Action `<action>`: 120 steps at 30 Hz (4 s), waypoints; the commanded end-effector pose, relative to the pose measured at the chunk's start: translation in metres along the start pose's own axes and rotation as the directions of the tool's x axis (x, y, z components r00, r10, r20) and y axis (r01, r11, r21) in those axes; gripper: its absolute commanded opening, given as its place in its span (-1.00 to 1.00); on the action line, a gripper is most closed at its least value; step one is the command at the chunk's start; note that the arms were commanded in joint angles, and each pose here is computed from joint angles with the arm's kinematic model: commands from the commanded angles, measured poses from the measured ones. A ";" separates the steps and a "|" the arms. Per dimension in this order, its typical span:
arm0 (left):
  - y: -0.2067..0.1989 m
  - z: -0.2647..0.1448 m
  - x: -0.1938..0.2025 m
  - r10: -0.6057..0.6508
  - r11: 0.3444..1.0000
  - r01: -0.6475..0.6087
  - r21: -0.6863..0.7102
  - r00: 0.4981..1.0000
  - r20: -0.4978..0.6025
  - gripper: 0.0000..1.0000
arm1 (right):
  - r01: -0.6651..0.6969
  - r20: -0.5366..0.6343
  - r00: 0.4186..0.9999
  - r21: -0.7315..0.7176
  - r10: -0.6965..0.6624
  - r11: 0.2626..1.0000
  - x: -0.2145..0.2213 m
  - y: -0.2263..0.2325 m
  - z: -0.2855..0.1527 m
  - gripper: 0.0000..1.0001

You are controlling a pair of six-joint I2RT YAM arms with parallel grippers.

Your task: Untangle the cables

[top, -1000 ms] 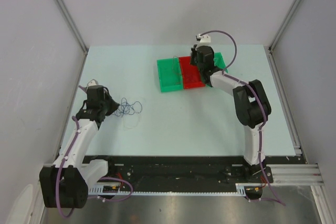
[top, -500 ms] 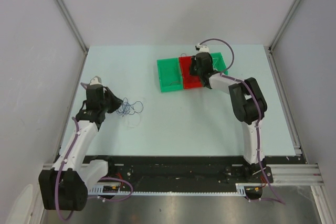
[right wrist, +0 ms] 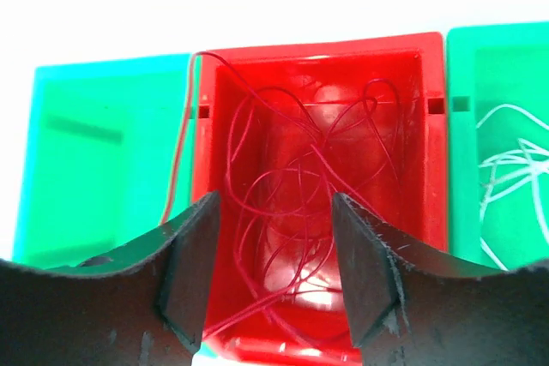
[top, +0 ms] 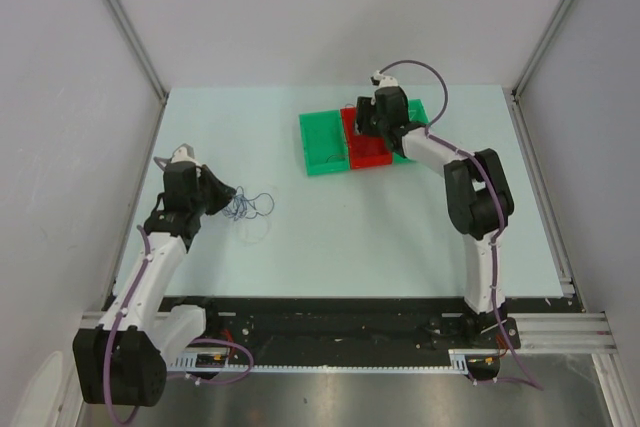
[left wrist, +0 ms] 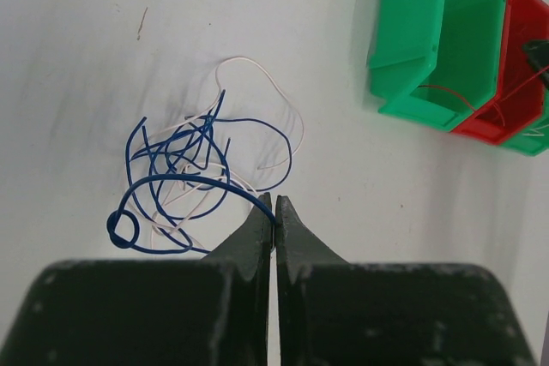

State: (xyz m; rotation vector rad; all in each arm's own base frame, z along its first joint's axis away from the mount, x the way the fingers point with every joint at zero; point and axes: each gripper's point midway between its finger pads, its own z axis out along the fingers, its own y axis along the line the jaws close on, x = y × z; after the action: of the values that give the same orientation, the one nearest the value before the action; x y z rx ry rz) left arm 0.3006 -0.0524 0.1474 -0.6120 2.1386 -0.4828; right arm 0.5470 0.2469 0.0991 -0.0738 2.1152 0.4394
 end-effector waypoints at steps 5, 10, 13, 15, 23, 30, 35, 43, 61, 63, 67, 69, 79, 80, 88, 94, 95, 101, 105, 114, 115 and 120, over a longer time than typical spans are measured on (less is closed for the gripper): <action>-0.012 -0.008 -0.007 0.030 0.998 -0.032 0.055 0.999 0.037 -0.99 | 0.075 0.143 0.986 0.109 -0.091 0.991 -0.085 0.013 -0.078 0.34; -0.011 -0.006 -0.007 0.030 0.998 -0.032 0.051 0.999 0.032 -0.99 | 0.621 0.126 0.784 -0.188 -0.608 0.761 -0.029 0.071 -0.100 0.47; -0.011 -0.003 -0.006 0.031 0.998 -0.032 0.046 0.999 0.020 -0.99 | 0.808 0.142 0.581 -0.221 -0.802 0.546 -0.006 0.086 -0.107 0.51; -0.010 -0.002 -0.005 0.032 0.998 -0.032 0.045 0.999 0.014 -0.99 | 0.870 0.168 0.466 -0.262 -0.868 0.417 0.013 0.105 -0.108 0.54; -0.009 -0.004 -0.005 0.034 0.998 -0.035 0.043 0.999 0.024 -0.99 | 0.914 0.053 0.308 -0.293 -0.950 0.280 0.033 0.120 -0.074 0.50; -0.010 -0.006 -0.005 0.032 0.998 -0.034 0.048 0.999 0.031 -0.99 | 0.904 -0.071 0.287 -0.309 -0.955 0.295 0.047 0.101 -0.040 0.31; -0.010 -0.006 -0.006 0.032 0.998 -0.033 0.046 0.999 0.030 -0.99 | 0.894 -0.090 0.289 -0.330 -0.953 0.303 0.052 0.094 -0.036 0.16; -0.009 -0.005 -0.008 0.035 0.999 -0.036 0.035 0.999 0.038 -0.99 | 0.893 -0.127 0.270 -0.339 -0.955 0.297 0.057 0.083 -0.034 -0.12; -0.009 -0.008 -0.011 0.033 0.999 -0.035 0.035 0.998 0.057 -0.99 | 0.891 -0.045 0.354 -0.287 -0.934 0.351 0.024 0.103 -0.035 -1.00; -0.009 -0.008 -0.011 0.035 0.999 -0.037 0.038 0.998 0.057 -0.99 | 0.890 0.025 0.413 -0.223 -0.911 0.397 -0.007 0.115 -0.045 -1.00; -0.008 -0.008 -0.010 0.034 0.999 -0.036 0.035 0.998 0.053 -0.99 | 0.783 0.107 0.622 -0.098 -0.776 0.614 -0.058 0.109 -0.063 -1.00; -0.009 -0.008 -0.009 0.034 0.999 -0.036 0.039 0.998 0.050 -0.99 | 0.710 0.130 0.701 -0.032 -0.701 0.704 -0.081 0.086 -0.070 -1.00; -0.016 -0.005 -0.008 0.039 0.997 -0.041 0.068 0.999 0.022 -0.99 | 0.375 0.018 0.927 0.013 -0.375 0.927 -0.036 0.004 -0.022 -1.00; -0.017 -0.005 -0.009 0.041 0.997 -0.042 0.071 0.999 0.020 -0.99 | 0.368 0.011 0.930 0.033 -0.369 0.929 -0.032 -0.001 -0.019 -1.00; -0.037 -0.009 -0.008 0.059 0.990 -0.060 0.126 0.998 0.012 -0.99 | 0.363 -0.009 0.932 0.079 -0.363 0.929 -0.025 -0.004 -0.006 -0.91; -0.072 -0.012 -0.009 0.106 0.973 -0.106 0.205 0.994 0.010 -0.99 | 0.377 0.053 0.921 0.128 -0.386 0.917 -0.062 0.009 -0.033 0.17; -0.081 -0.015 -0.013 0.115 0.968 -0.117 0.222 0.993 0.022 -0.99 | 0.377 0.073 0.919 0.126 -0.388 0.918 -0.066 0.014 -0.042 0.33; -0.140 -0.036 -0.022 0.170 0.914 -0.181 0.364 0.983 0.062 -0.99 | 0.269 0.346 0.906 -0.024 -0.244 0.963 -0.120 0.054 -0.142 1.00; -0.197 -0.065 -0.020 0.239 0.814 -0.255 0.523 0.966 0.098 -0.99 | 0.202 0.268 0.957 -0.352 -0.108 0.914 -0.087 0.069 -0.186 0.99; -0.295 -0.130 -0.007 0.332 0.550 -0.352 0.757 0.924 0.188 -0.99 | 0.230 0.173 0.973 -0.652 -0.154 0.722 -0.016 0.107 -0.251 1.00; -0.299 -0.131 -0.005 0.335 0.542 -0.353 0.763 0.923 0.189 -0.99 | 0.273 0.183 0.962 -0.635 -0.203 0.722 -0.001 0.111 -0.249 0.99; -0.313 -0.141 -0.002 0.341 0.495 -0.350 0.795 0.920 0.192 -0.99 | 0.326 0.140 0.942 -0.608 -0.306 0.724 0.042 0.125 -0.241 0.99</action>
State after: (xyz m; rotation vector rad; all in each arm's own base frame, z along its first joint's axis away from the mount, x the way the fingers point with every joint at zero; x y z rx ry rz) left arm 0.2743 -0.2752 0.3655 0.2857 1.7697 -1.0929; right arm 0.3190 0.2724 0.2143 -0.6931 1.8545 0.9651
